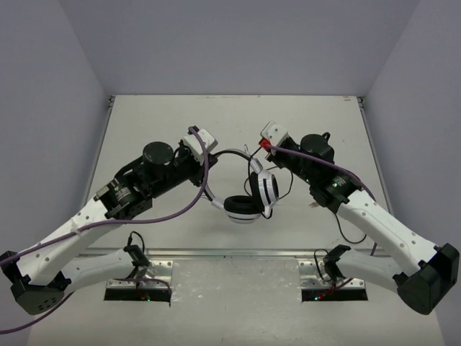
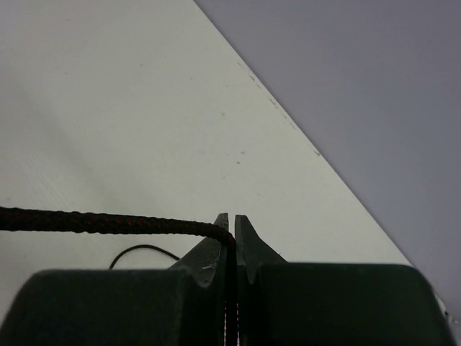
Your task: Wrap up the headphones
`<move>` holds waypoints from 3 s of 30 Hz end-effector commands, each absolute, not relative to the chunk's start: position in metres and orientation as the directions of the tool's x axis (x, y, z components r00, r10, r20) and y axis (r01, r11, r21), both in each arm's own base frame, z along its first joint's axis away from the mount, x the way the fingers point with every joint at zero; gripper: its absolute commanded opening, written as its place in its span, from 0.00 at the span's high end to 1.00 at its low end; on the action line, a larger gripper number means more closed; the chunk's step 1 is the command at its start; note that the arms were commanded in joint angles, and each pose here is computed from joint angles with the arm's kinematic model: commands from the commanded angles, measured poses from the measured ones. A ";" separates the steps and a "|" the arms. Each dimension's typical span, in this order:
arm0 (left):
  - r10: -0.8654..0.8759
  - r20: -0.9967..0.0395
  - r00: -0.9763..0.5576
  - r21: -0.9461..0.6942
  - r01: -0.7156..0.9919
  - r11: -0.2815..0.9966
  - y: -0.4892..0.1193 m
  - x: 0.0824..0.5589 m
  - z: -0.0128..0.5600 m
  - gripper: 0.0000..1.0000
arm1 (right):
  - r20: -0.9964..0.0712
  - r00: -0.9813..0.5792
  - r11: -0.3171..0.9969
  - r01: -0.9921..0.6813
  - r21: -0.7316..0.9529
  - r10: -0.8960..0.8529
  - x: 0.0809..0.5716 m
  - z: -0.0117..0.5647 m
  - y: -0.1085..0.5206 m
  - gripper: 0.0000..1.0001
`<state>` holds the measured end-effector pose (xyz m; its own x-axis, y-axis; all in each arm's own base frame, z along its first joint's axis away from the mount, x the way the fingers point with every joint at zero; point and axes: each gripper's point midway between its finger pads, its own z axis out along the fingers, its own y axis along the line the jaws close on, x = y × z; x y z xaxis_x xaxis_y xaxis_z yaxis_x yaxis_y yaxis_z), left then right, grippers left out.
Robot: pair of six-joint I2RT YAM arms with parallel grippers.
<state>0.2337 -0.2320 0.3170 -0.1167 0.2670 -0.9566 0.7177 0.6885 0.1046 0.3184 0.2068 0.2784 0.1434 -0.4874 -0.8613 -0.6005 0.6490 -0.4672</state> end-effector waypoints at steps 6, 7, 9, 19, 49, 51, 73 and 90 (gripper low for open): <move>-0.219 -0.974 0.052 -0.097 0.780 0.618 -0.231 0.194 0.458 1.00 | -0.947 0.210 0.556 -0.770 -0.313 -0.241 0.291 0.293 0.252 0.97; -0.256 -0.964 0.067 -0.104 0.793 0.600 -0.230 0.189 0.470 1.00 | -0.952 0.223 0.550 -0.778 -0.303 -0.210 0.287 0.299 0.254 0.93; -0.339 -0.938 0.076 -0.140 0.811 0.568 -0.225 0.178 0.489 1.00 | -0.960 0.253 0.539 -0.795 -0.279 -0.124 0.277 0.313 0.258 0.87; -0.634 -0.765 0.116 -0.363 0.735 0.573 -0.167 0.168 0.562 1.00 | -0.987 0.136 0.337 -0.936 -0.099 0.087 0.262 0.311 0.306 0.87; -0.413 -0.904 0.113 -0.427 -0.297 0.854 -0.125 0.394 0.434 1.00 | -0.999 -0.029 0.150 -0.988 0.022 -0.040 0.168 0.231 0.330 0.99; -0.385 -0.916 0.116 -0.400 -0.341 0.850 -0.122 0.391 0.420 1.00 | -0.997 -0.025 0.144 -0.989 0.015 -0.068 0.168 0.239 0.331 0.99; -0.043 -0.931 -0.362 -0.122 0.198 0.973 -0.197 0.324 0.155 1.00 | -0.726 0.266 0.206 -0.847 -0.491 -0.634 0.237 0.285 0.277 0.99; 0.078 -0.967 -0.241 -0.045 0.468 0.882 -0.250 0.240 0.187 1.00 | -0.641 0.150 0.526 -0.449 -0.723 -0.753 0.363 0.338 0.216 0.98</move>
